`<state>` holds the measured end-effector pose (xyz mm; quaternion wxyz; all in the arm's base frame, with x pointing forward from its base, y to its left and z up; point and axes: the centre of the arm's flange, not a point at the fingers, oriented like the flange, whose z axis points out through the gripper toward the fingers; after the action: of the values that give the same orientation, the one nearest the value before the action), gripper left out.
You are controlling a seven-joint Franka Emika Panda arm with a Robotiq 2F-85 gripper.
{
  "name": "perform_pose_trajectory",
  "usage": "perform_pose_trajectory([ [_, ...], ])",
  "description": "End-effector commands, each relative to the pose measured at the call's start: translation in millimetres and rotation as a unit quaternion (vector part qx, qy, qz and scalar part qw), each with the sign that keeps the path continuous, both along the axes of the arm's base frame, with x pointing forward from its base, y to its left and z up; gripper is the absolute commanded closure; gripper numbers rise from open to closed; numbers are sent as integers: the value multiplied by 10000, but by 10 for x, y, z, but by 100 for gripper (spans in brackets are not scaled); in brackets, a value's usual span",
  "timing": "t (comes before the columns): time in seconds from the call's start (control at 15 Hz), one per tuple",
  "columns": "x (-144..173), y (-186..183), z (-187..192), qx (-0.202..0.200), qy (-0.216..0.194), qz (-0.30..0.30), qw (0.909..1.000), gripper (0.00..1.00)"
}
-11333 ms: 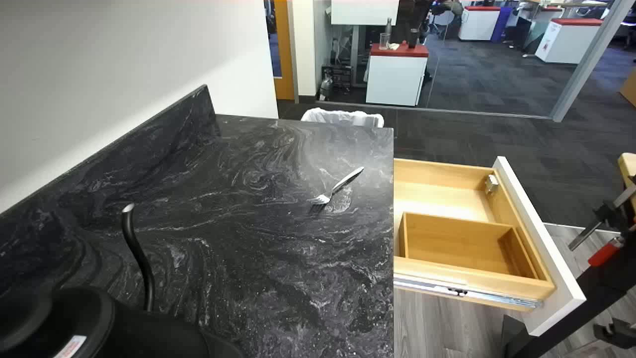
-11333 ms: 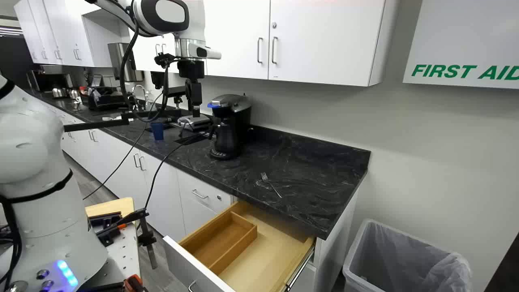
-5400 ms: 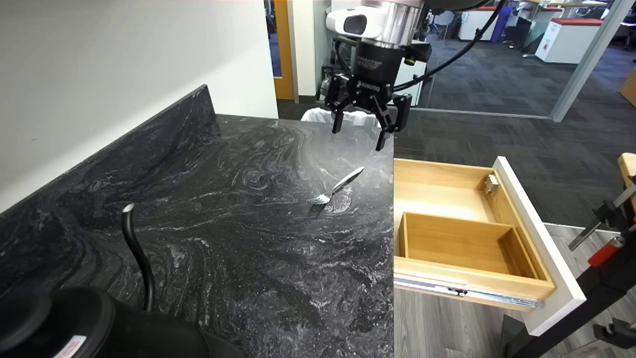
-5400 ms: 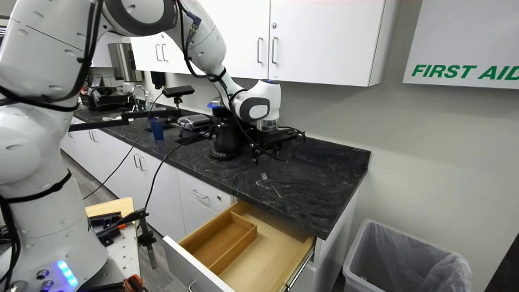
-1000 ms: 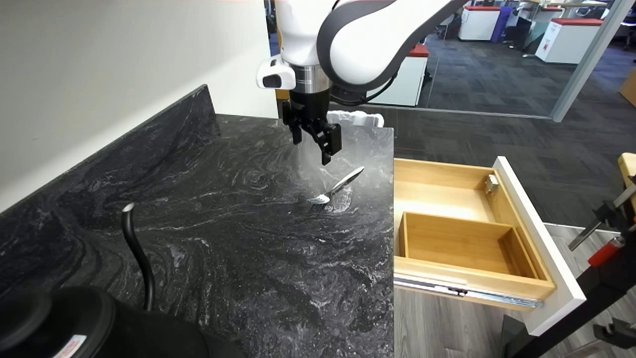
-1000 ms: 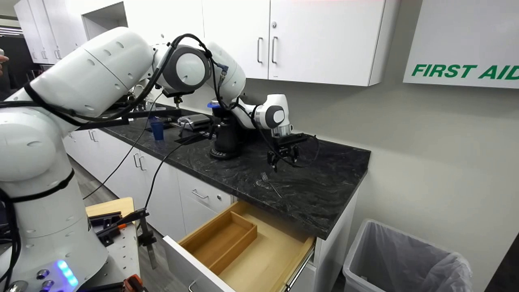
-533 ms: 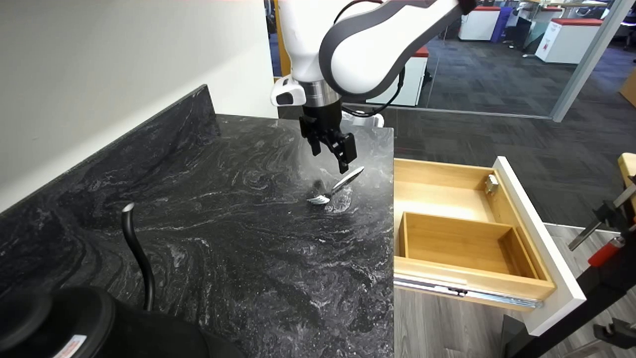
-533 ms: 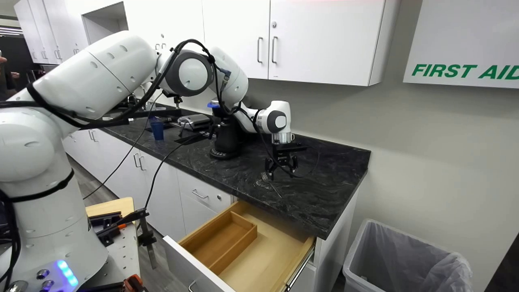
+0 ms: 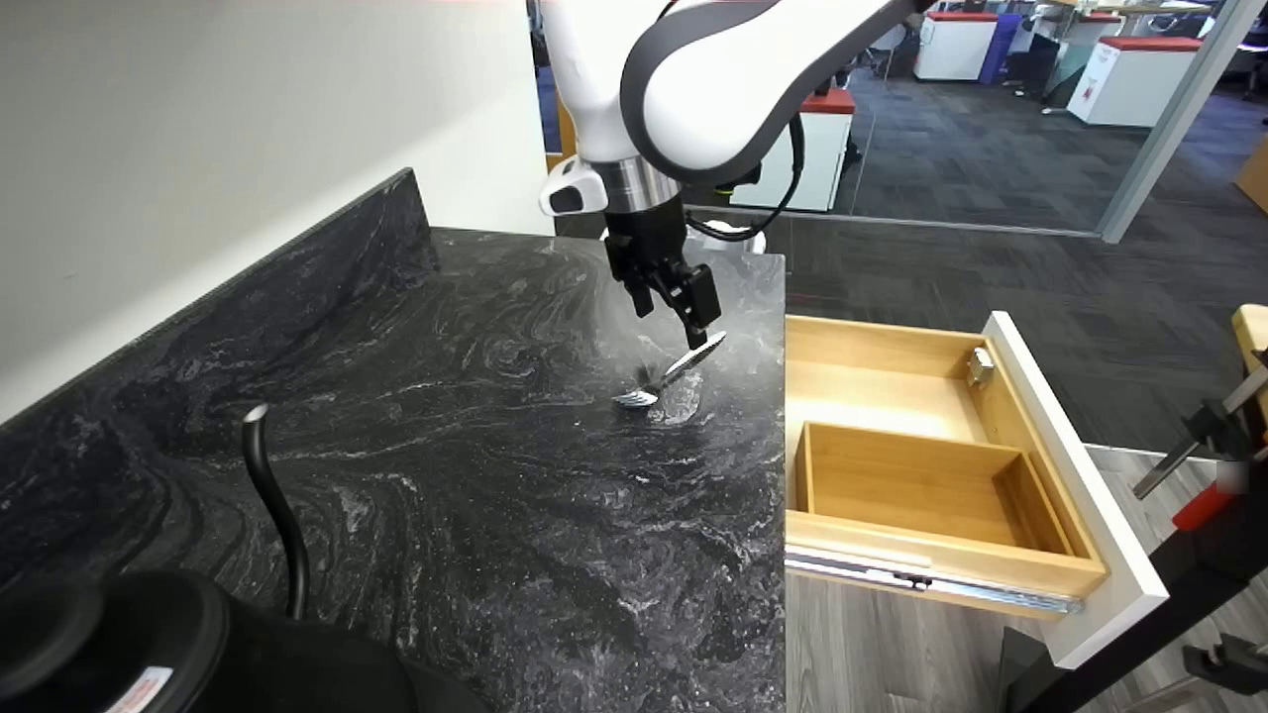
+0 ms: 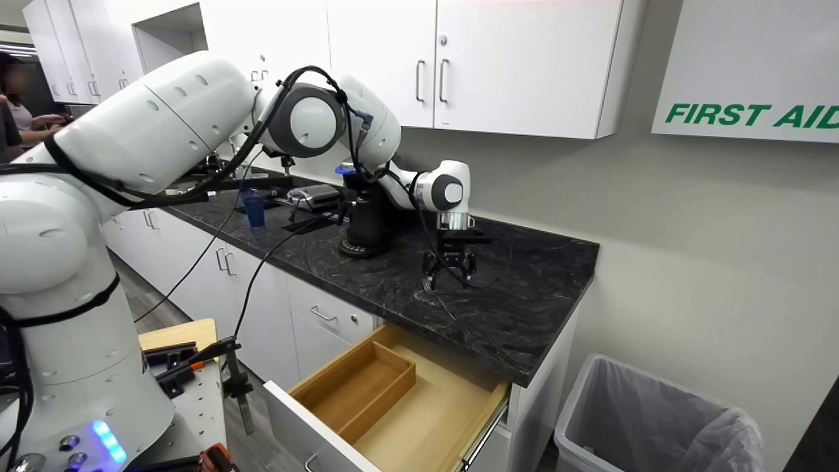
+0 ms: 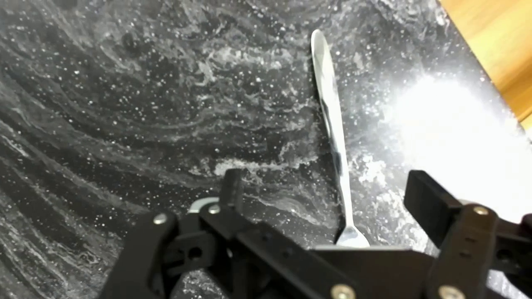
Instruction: Pick the fork on the counter and put it in the open drawer
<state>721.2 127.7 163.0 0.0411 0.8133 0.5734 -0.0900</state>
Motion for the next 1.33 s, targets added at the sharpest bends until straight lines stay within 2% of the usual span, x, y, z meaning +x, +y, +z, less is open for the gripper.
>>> perform_pose_trajectory([
  [0.0,22,2,46,117,156,-272,9994,0],
  [0.4,-93,79,-81,360,181,-99,9991,0],
  [0.87,-205,72,-228,509,-305,154,9981,0],
  [1.27,-261,-20,-292,495,-350,87,9981,0],
])
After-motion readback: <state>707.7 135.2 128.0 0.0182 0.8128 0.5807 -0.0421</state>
